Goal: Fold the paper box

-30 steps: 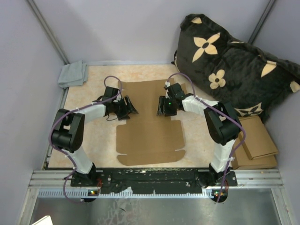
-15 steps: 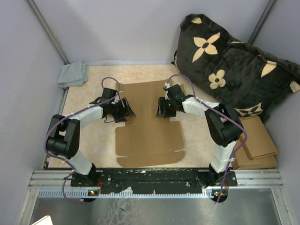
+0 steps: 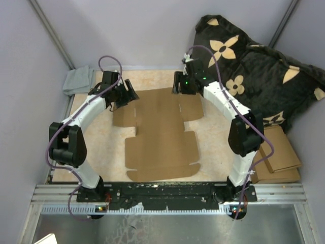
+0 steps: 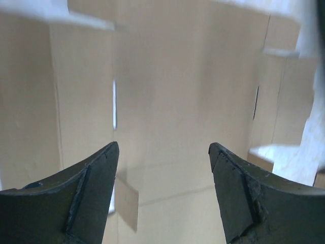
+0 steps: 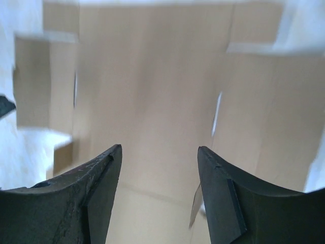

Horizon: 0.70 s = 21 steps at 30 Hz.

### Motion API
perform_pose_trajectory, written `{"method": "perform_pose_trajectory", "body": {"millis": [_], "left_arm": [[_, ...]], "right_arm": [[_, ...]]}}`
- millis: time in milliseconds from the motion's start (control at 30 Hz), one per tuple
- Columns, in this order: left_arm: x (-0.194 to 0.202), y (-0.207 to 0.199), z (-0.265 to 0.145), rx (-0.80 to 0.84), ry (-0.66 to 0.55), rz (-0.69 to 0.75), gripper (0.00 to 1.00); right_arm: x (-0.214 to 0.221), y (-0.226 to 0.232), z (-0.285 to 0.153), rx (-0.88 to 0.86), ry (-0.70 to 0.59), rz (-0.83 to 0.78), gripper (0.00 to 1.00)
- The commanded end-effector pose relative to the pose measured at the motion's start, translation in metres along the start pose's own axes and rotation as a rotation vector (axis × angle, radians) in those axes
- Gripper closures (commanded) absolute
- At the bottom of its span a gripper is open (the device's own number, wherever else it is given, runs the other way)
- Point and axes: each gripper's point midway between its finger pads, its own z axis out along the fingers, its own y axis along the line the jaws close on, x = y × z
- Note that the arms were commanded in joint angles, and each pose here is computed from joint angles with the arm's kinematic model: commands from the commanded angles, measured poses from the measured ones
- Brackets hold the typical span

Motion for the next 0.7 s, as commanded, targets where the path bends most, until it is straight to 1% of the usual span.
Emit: {"method": "perform_pose_trajectory", "body": {"millis": [0,133,300,533,667], "left_arm": [[-0.048,0.009,0.017,-0.067,-0.07,0.016,0.21],[-0.078,0.017,0.04,-0.081,-0.089,-0.004,0.21],[-0.103,0.038,0.07,-0.102,-0.116,-0.034,0.21],[-0.121,0.043,0.103,-0.023,-0.158,-0.022,0.21],[-0.121,0.044,0.121,-0.012,-0.137,-0.022,0.22]], "right_arm": [[-0.06,-0.036,0.011,0.084,-0.055,0.006,0.38],[-0.078,-0.056,0.058,0.106,-0.039,0.008,0.36],[-0.092,-0.072,0.102,0.119,-0.036,0.028,0.36],[-0.094,-0.102,0.126,0.243,-0.071,0.023,0.31],[-0.087,-0.108,0.135,0.254,-0.054,0.015,0.31]]}}
